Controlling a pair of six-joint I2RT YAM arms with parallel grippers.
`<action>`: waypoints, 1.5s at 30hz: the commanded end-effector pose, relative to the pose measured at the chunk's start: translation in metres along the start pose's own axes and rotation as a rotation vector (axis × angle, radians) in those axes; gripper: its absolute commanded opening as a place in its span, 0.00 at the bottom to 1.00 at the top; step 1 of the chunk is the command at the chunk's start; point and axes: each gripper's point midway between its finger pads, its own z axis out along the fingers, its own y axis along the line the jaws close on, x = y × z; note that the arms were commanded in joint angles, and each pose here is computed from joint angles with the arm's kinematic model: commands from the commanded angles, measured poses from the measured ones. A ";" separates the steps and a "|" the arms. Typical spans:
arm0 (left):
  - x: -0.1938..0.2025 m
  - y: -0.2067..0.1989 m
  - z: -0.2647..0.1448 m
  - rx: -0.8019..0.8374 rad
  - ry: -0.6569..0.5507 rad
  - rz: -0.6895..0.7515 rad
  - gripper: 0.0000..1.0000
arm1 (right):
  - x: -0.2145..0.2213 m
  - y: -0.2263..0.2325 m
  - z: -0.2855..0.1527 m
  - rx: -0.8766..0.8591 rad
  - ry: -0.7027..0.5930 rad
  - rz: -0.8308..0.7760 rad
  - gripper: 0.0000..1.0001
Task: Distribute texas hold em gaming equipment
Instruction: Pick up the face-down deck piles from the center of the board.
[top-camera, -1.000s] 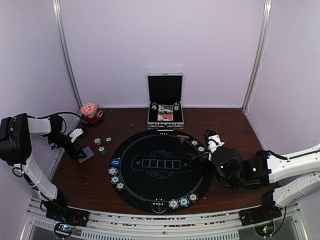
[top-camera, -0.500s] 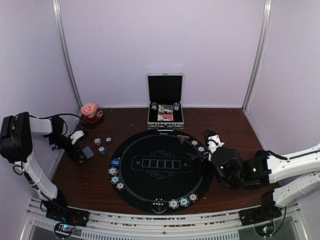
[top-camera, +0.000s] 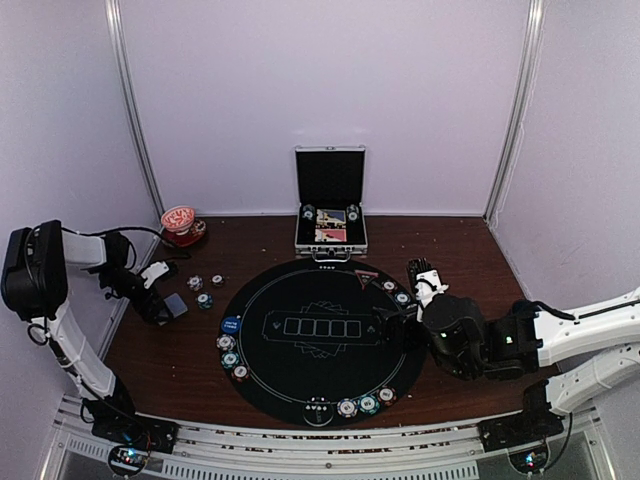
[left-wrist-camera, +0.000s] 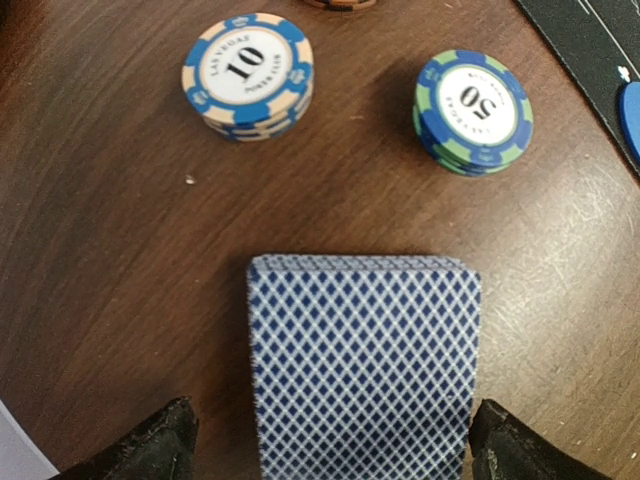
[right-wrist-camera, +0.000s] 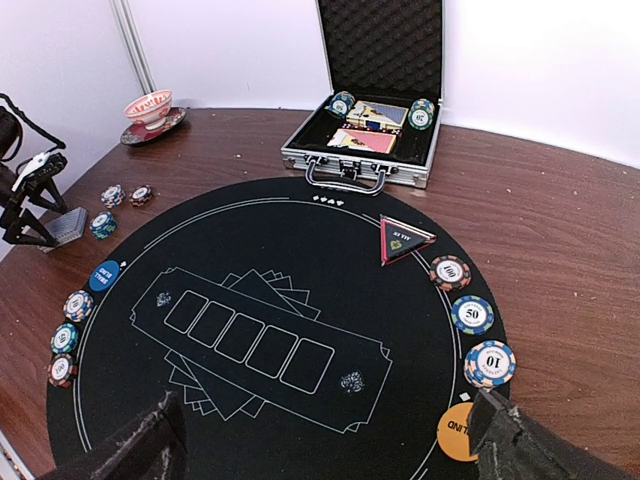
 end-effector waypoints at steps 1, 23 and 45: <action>0.001 0.010 -0.001 -0.012 0.023 0.002 0.98 | -0.006 -0.001 -0.003 0.010 -0.022 -0.003 1.00; 0.010 -0.003 0.015 0.040 0.118 0.003 0.98 | -0.007 0.000 -0.004 0.006 -0.026 -0.001 1.00; 0.033 -0.024 0.035 0.064 0.296 0.035 0.94 | -0.007 0.001 -0.005 0.004 -0.027 -0.005 1.00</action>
